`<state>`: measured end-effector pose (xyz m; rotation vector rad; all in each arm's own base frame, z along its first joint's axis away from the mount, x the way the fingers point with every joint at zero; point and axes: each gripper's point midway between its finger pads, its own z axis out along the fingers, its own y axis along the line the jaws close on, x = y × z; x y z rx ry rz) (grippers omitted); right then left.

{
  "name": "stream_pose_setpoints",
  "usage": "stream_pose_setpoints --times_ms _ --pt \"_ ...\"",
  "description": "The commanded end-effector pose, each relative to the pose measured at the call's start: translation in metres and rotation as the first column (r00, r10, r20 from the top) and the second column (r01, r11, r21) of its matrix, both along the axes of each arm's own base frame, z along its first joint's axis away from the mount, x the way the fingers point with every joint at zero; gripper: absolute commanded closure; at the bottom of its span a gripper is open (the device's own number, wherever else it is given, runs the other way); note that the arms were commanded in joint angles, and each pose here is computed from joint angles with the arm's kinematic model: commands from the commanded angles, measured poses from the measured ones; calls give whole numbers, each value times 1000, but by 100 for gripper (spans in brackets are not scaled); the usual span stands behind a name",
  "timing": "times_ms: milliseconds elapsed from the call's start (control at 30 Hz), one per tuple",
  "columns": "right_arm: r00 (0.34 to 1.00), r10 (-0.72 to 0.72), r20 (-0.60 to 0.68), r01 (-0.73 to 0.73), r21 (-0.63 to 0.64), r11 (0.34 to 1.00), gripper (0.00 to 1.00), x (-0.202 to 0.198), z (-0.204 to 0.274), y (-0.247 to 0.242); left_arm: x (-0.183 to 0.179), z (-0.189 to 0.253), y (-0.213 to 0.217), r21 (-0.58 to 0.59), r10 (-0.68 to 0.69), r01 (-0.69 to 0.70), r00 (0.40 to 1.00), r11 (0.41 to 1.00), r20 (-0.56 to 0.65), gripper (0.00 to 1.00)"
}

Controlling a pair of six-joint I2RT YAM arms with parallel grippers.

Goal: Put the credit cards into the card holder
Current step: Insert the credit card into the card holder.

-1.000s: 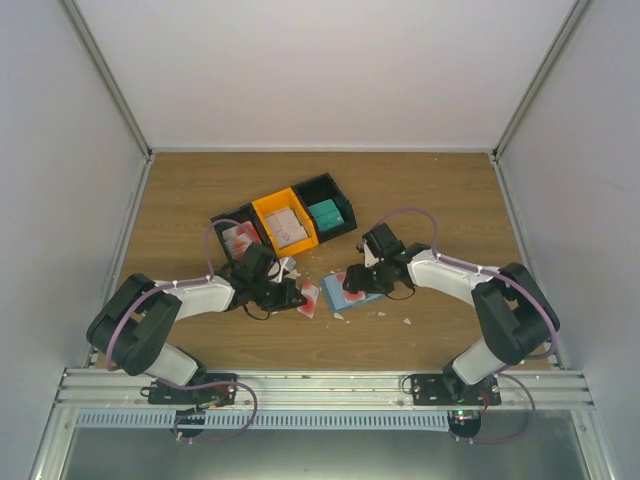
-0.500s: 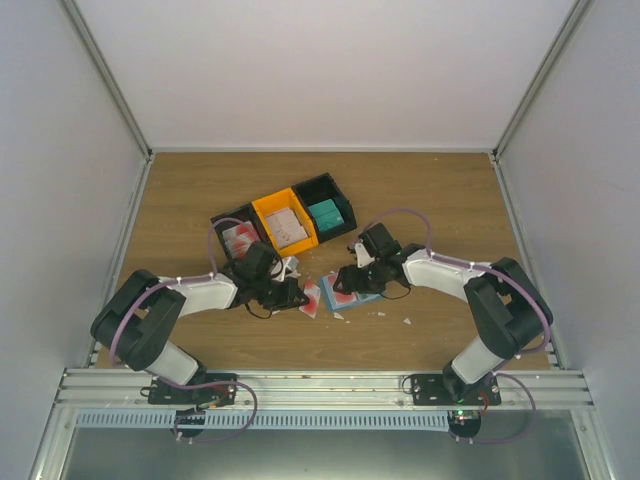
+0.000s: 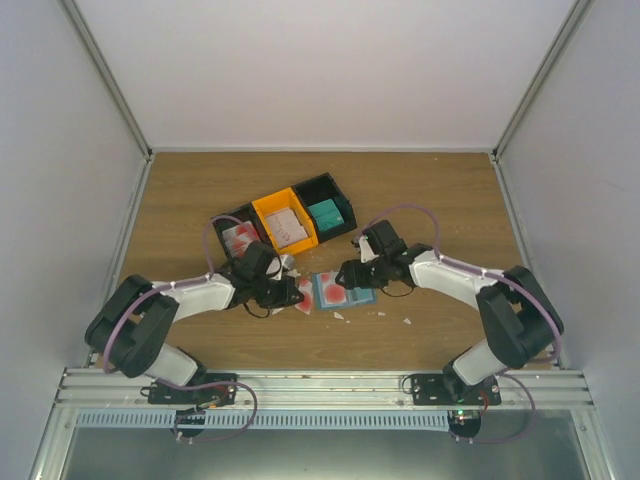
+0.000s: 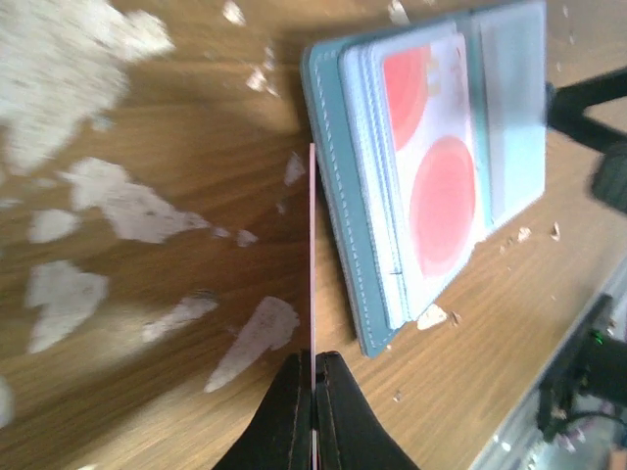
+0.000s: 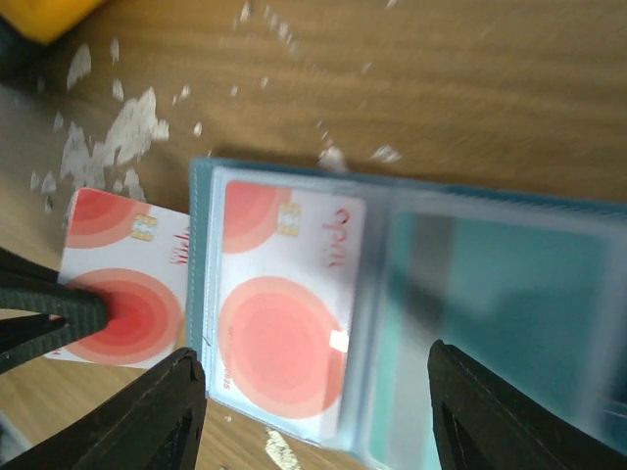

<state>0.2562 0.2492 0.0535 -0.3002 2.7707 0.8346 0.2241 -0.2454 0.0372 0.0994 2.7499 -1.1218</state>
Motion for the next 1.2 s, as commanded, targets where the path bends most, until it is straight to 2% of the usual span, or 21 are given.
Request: stream_pose_setpoints --times_ms 0,67,200,367,533,833,1167 --pt "980 -139 140 157 -129 979 37 20 15 -39 21 11 23 119 122 -135 986 984 117 100" --pt "966 -191 174 224 -194 955 38 22 12 -58 26 20 30 111 165 -184 973 977 160 100" --pt "966 -209 151 244 -263 934 44 15 -3 -75 28 51 19 -24 173 -172 960 985 222 100" --pt "980 -190 66 201 -271 942 51 -2 -25 -74 30 82 -2 -188 161 -114 953 976 258 100" --pt "981 -194 3 188 -250 950 57 -21 -39 -72 30 94 -13 -284 187 -111 949 952 254 100" --pt "981 -187 -55 172 -200 964 65 -36 -43 -51 25 74 -27 -311 228 -156 950 938 213 100" --pt "979 -178 -102 151 -230 961 73 -47 -52 -36 19 37 -35 -286 254 -206 956 936 145 100"
